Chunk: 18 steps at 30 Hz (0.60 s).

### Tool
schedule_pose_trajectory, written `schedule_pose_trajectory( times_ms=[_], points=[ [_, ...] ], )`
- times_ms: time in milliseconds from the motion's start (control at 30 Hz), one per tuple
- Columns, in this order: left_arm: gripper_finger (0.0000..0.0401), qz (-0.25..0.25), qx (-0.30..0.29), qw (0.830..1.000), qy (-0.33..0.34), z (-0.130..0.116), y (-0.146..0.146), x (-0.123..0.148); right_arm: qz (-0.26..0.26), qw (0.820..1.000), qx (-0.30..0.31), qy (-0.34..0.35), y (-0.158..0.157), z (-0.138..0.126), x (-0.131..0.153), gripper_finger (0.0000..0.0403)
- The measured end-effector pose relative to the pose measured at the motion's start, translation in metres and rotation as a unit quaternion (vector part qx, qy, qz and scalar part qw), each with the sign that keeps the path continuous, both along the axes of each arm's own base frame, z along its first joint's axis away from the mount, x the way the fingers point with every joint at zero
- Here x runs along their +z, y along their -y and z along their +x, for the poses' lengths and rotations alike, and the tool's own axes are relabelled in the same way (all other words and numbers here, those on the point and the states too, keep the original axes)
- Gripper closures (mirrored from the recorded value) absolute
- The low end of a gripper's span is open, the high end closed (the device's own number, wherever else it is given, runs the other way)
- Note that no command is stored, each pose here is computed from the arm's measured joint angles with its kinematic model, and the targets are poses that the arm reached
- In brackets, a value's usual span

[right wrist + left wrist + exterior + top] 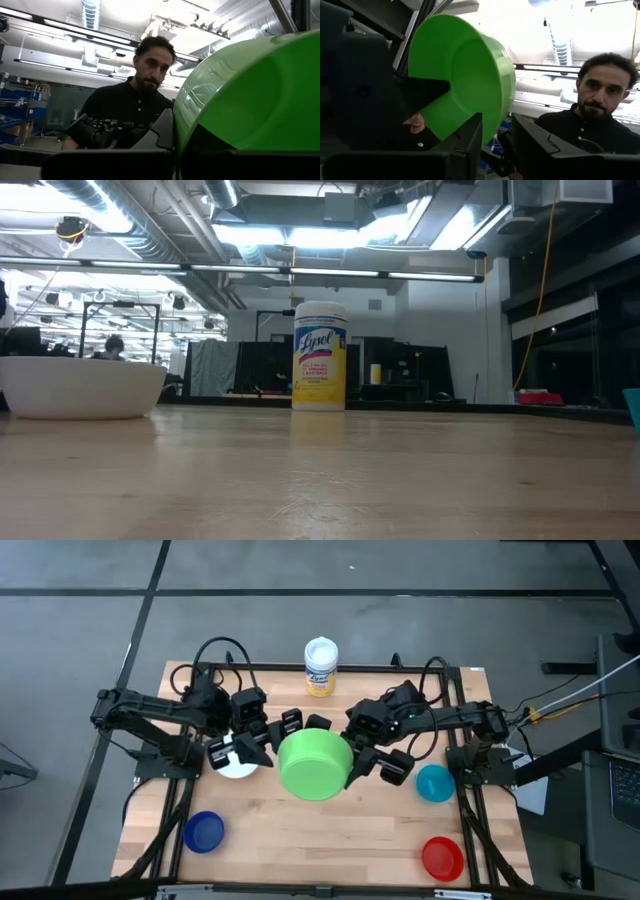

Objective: Nest bowls inside each other
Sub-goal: Stack the green bowl on the white bowl

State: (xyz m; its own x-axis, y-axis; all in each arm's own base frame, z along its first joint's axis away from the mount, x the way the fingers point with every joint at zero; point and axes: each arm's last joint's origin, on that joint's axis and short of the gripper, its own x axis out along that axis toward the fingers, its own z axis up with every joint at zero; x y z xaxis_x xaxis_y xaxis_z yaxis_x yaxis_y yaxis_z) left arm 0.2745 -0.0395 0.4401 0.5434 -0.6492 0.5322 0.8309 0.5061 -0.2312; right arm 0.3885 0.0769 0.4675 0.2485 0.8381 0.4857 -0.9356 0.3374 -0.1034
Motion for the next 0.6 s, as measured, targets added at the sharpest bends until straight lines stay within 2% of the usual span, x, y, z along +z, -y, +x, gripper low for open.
schedule_pose_trajectory(
  times_ms=[600],
  points=[
    [0.0301,-0.002,0.003,1.000,0.007,-0.0006,0.0010,0.0008,0.005,1.000,-0.009,0.001,0.0013,0.0063,-0.0062,0.0399]
  ],
)
